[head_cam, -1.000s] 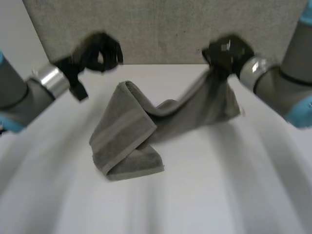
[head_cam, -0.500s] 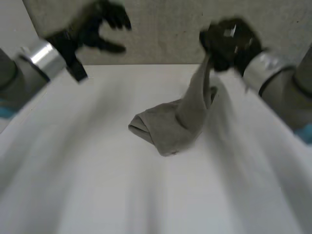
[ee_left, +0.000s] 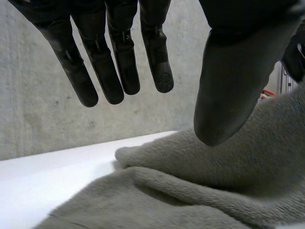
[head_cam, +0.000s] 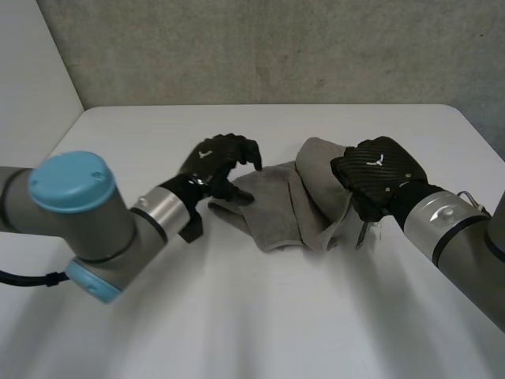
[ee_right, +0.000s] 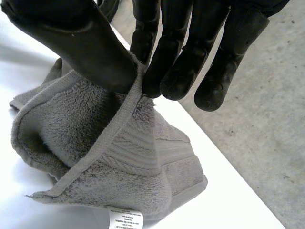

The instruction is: Fold the towel.

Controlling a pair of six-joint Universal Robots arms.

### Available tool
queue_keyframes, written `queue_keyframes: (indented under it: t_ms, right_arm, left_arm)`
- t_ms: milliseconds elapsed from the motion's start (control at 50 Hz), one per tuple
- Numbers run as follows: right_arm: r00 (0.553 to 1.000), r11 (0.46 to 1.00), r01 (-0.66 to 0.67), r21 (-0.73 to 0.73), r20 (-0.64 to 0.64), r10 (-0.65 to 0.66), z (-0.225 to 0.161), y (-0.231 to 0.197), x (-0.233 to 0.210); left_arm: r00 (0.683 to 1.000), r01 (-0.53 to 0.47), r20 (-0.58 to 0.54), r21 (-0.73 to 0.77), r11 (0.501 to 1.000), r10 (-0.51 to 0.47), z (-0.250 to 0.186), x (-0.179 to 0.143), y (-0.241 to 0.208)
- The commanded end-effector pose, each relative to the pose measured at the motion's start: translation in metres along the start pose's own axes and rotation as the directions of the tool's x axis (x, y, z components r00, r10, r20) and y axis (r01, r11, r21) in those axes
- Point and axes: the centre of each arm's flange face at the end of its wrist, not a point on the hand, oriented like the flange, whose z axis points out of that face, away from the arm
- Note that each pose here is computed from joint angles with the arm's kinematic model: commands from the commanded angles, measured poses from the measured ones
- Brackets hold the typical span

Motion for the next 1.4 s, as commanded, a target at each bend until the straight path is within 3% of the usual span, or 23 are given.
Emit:
queue_keyframes:
  t_ms: [20,140,220,580,920,1000,1140,1400]
  right_arm:
    - [0.999,0.999,-0.036,0.027,-0.026,0.037,-0.004,-0.008,0.007]
    - [0.998,0.999,-0.043,0.034,-0.041,0.044,-0.004,-0.010,0.011]
    - [0.998,0.999,-0.044,0.032,-0.045,0.045,-0.004,-0.010,0.013]
    - [0.998,0.999,-0.044,0.032,-0.038,0.045,-0.004,-0.009,0.012]
    - [0.998,0.999,-0.044,0.030,-0.046,0.046,-0.001,-0.009,0.014]
    - [0.998,0.998,-0.039,0.039,-0.054,0.042,0.000,-0.012,0.017]
    - [0.997,0.998,-0.033,0.054,-0.064,0.036,-0.005,-0.022,0.021]
    - [0.979,0.989,0.014,0.145,-0.204,0.017,-0.060,-0.099,0.083]
  left_arm:
    - [1.000,0.013,0.012,-0.073,0.997,-0.012,0.006,0.021,0.029]
    - [0.999,0.006,0.032,-0.125,0.992,-0.002,0.010,0.027,0.059]
    - [0.997,-0.054,0.054,-0.141,0.989,0.062,0.013,0.027,0.073]
    - [0.977,-0.198,0.048,-0.157,0.968,0.207,0.027,0.036,0.098]
    - [0.974,-0.212,0.061,-0.122,0.970,0.220,0.039,0.032,0.093]
    - [0.974,-0.206,0.077,-0.097,0.974,0.213,0.040,0.027,0.078]
    - [0.971,-0.220,0.100,-0.004,0.976,0.219,0.024,0.031,0.010]
    - [0.945,-0.312,0.171,0.216,0.925,0.279,-0.040,0.027,-0.126]
